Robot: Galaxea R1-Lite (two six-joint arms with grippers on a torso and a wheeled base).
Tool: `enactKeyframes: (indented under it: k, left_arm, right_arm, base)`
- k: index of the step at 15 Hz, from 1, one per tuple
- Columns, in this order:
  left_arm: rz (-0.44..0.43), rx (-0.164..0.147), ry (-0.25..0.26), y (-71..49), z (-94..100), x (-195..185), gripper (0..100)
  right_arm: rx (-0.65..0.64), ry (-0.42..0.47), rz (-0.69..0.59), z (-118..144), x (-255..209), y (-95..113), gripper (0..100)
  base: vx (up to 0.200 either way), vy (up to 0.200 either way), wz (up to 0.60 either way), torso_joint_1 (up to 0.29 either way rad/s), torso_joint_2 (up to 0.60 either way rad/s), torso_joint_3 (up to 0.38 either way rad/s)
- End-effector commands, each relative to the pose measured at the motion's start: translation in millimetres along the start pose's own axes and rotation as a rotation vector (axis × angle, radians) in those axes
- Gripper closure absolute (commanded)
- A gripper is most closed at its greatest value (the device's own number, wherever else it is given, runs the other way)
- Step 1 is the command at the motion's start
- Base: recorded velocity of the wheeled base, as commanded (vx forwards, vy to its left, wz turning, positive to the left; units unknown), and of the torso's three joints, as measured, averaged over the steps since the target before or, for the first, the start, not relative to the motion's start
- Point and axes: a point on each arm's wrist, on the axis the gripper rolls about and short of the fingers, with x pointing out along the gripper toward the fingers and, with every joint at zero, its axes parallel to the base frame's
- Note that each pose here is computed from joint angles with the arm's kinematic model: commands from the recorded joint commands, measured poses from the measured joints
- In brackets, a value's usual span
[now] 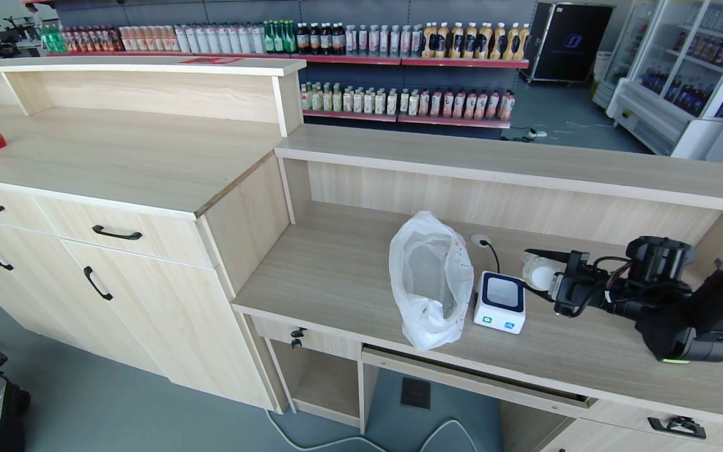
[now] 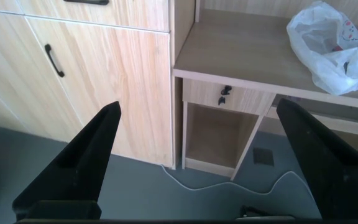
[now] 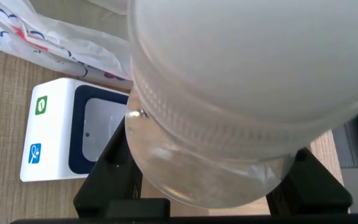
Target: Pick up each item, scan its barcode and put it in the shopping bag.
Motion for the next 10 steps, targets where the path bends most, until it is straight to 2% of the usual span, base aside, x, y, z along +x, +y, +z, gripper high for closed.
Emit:
enactKeyframes:
  k: [1,10]
  left_arm:
    - [0.0,0.0,0.0,0.0,0.0,0.0,0]
    - [0.0,0.0,0.0,0.0,0.0,0.0,0]
  right_arm:
    - [0.005,0.0,0.006,-1.7,1.4,3.2,100]
    - [0.012,-0.014,0.011,-2.5,10.7,7.0,100]
  base:
    - [0.0,0.0,0.0,0.0,0.0,0.0]
    - [0.0,0.0,0.0,0.0,0.0,0.0]
